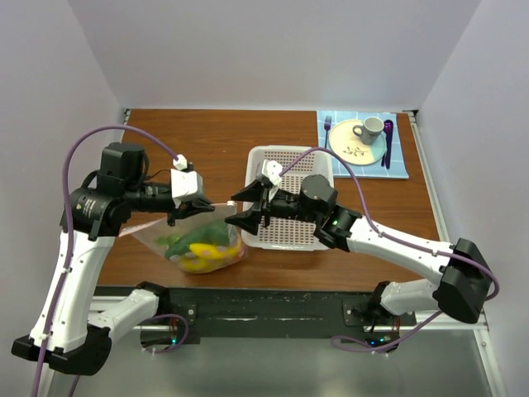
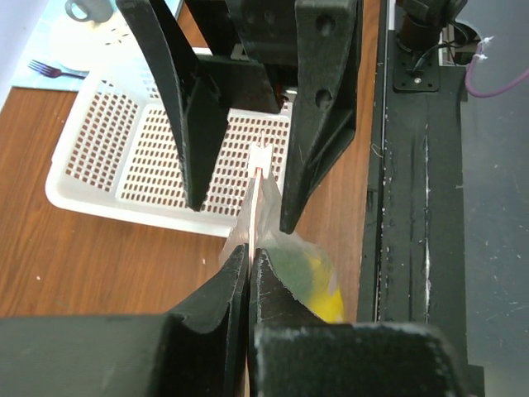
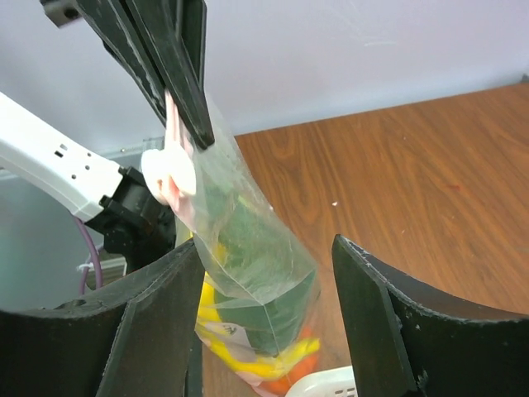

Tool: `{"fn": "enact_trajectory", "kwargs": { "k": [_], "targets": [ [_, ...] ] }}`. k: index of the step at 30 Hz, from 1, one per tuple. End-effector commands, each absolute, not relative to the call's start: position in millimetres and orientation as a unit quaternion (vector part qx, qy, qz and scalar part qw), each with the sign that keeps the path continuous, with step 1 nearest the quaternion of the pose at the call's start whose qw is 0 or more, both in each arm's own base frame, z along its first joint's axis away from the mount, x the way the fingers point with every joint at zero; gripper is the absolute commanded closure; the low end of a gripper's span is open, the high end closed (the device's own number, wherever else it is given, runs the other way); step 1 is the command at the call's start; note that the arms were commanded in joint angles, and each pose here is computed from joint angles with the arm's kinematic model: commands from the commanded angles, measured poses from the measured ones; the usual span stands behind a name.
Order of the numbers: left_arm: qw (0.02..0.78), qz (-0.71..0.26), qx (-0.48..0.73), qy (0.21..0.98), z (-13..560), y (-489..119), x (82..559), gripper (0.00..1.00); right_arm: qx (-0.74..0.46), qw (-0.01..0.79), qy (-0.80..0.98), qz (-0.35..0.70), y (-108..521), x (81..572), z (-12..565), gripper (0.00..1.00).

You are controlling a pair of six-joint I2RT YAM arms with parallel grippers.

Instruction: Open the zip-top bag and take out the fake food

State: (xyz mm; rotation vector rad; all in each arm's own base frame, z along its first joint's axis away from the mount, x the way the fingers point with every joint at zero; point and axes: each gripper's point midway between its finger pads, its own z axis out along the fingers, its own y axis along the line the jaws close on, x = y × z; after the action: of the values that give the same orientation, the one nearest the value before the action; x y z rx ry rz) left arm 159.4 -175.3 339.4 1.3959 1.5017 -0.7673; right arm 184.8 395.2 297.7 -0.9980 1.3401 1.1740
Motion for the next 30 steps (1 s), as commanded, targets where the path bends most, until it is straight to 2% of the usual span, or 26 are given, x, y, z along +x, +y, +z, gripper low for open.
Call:
{"fn": "enact_trajectory", "kwargs": {
  "k": [1, 4, 7, 8, 11, 12, 13, 14, 15, 17, 19, 22, 30],
  "targets": [
    [0.462, -0.331, 0.573, 0.591, 344, -179, 149, 1.00, -0.418, 0.566, 0.505, 0.500, 391, 178, 340, 0.34],
    [0.461, -0.336, 0.571, 0.590, 344, -180, 148, 1.00, -0.422, 0.562, 0.499, 0.508, 394, 176, 343, 0.38],
    [0.463, -0.338, 0.569, 0.590, 345, -181, 148, 1.00, -0.431, 0.552, 0.496, 0.513, 398, 174, 341, 0.63],
    [0.464, -0.337, 0.569, 0.589, 346, -181, 148, 1.00, -0.434, 0.547, 0.498, 0.514, 399, 174, 339, 0.79],
    [0.468, -0.335, 0.569, 0.587, 348, -181, 148, 1.00, -0.444, 0.535, 0.501, 0.516, 402, 171, 332, 1.00],
    [0.469, -0.335, 0.568, 0.587, 349, -181, 148, 0.98, -0.444, 0.533, 0.501, 0.516, 402, 171, 332, 1.00],
    [0.469, -0.337, 0.566, 0.589, 348, -181, 149, 0.91, -0.445, 0.533, 0.501, 0.517, 402, 171, 332, 1.00],
    [0.471, -0.341, 0.561, 0.589, 348, -182, 150, 0.67, -0.445, 0.534, 0.500, 0.517, 402, 171, 332, 1.00],
    [0.474, -0.343, 0.559, 0.587, 350, -183, 149, 0.59, -0.447, 0.533, 0.498, 0.518, 402, 169, 333, 1.00],
    [0.483, -0.351, 0.549, 0.586, 352, -186, 153, 0.44, -0.447, 0.531, 0.498, 0.520, 402, 169, 336, 1.00],
    [0.494, -0.355, 0.543, 0.578, 357, -189, 155, 0.36, -0.450, 0.527, 0.499, 0.521, 404, 168, 339, 1.00],
    [0.515, -0.367, 0.530, 0.565, 370, -195, 160, 0.34, -0.449, 0.524, 0.501, 0.522, 404, 169, 339, 1.00],
    [0.531, -0.373, 0.520, 0.556, 379, -201, 169, 0.41, -0.451, 0.518, 0.499, 0.529, 410, 166, 342, 1.00]
  ]
}}
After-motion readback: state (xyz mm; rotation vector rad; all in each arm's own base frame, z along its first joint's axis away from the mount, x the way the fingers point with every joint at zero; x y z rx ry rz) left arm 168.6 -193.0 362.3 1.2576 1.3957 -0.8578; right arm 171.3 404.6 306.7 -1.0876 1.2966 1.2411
